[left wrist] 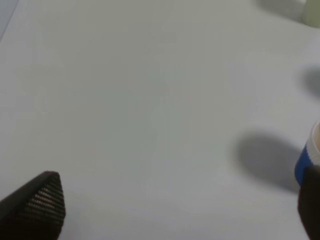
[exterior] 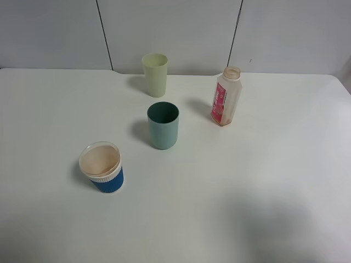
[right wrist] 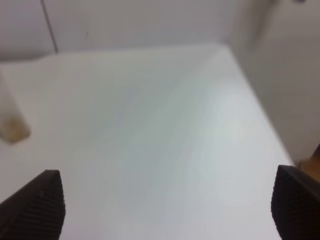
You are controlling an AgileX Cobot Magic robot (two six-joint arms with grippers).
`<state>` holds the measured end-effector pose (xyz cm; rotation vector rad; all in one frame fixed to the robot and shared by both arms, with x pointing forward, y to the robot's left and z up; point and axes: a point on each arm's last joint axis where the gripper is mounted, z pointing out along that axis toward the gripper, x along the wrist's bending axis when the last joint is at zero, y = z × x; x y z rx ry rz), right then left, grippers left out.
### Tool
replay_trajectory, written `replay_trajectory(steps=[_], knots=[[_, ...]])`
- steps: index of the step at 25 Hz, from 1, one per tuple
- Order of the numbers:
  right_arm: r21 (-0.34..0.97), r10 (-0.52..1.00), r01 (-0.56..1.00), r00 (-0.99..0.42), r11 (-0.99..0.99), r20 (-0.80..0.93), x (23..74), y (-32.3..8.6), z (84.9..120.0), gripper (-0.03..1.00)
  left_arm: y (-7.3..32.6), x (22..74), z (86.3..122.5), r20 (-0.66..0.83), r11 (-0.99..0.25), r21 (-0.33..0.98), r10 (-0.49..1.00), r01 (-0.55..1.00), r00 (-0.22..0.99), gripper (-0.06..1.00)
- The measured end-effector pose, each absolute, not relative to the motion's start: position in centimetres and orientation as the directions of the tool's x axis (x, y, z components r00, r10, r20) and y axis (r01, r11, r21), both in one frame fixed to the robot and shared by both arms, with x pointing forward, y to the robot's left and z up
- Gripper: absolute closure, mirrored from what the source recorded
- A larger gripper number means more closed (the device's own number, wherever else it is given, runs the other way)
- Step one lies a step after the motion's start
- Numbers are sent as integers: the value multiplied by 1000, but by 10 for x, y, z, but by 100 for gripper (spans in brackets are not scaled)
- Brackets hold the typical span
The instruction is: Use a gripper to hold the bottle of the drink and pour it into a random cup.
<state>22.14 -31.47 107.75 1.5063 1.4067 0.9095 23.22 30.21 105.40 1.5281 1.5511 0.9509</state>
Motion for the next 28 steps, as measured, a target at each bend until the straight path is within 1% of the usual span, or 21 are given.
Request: replay_trajectory(steps=[4,6,28], knots=[[900,998,436,62,2,-32,231,-310,1058,16,302,232,1054,-9,13,895,1000,445,-9,2],[894,998,448,48,11,-36,232,-309,1054,16,302,232,1054,-9,13,895,1000,445,-9,2],[893,998,451,44,19,-44,233,-309,1053,16,302,232,1054,-9,13,895,1000,445,-9,2]])
